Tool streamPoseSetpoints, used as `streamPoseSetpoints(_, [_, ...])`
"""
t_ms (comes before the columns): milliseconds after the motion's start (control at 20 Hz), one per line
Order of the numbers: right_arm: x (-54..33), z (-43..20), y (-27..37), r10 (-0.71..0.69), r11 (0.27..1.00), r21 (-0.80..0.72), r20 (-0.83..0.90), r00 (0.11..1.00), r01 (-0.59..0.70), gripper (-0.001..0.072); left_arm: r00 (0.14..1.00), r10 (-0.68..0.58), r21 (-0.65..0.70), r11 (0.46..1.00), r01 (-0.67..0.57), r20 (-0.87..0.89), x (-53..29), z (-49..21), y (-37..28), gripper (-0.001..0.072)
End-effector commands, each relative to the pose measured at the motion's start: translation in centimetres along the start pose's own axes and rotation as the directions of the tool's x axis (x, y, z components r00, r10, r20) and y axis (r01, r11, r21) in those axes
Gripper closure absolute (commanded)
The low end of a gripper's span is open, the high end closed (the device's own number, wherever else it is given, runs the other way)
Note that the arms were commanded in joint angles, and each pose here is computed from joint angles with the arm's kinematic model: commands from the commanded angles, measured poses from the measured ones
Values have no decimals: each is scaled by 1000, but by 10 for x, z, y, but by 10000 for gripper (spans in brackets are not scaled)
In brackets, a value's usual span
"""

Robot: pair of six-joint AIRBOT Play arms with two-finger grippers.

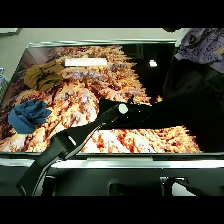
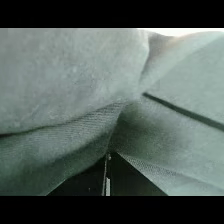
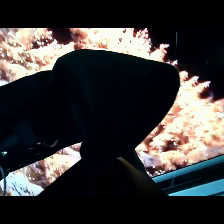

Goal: Fold the clothes and pants, and hang the long-sleeved shirts on hangers.

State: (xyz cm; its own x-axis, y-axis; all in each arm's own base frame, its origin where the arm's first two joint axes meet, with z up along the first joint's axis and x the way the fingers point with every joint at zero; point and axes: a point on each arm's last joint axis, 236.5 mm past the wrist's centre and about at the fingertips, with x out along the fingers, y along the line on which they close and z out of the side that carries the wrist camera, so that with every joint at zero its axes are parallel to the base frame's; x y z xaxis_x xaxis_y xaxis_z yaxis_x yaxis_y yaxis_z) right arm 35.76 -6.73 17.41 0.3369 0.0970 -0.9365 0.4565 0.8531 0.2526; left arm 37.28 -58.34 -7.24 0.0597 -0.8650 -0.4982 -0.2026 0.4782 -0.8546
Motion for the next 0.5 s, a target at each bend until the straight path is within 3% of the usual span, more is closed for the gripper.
streamPoseSetpoints(0, [-1, 9, 2, 9, 1000, 20, 39, 999, -10, 683, 999, 42, 92, 995, -40, -23, -34, 14, -6, 691])
streamPoseSetpoints(200, [1, 13, 37, 81, 996, 25, 77, 994, -83, 683, 972, 222, 269, 934, -234, 74, -142, 68, -8, 691])
streamPoseSetpoints(450, [17, -17, 131, 159, 987, -24, 78, 984, -158, 683, 829, 476, 308, 774, -554, 293, -331, 126, 11, 690])
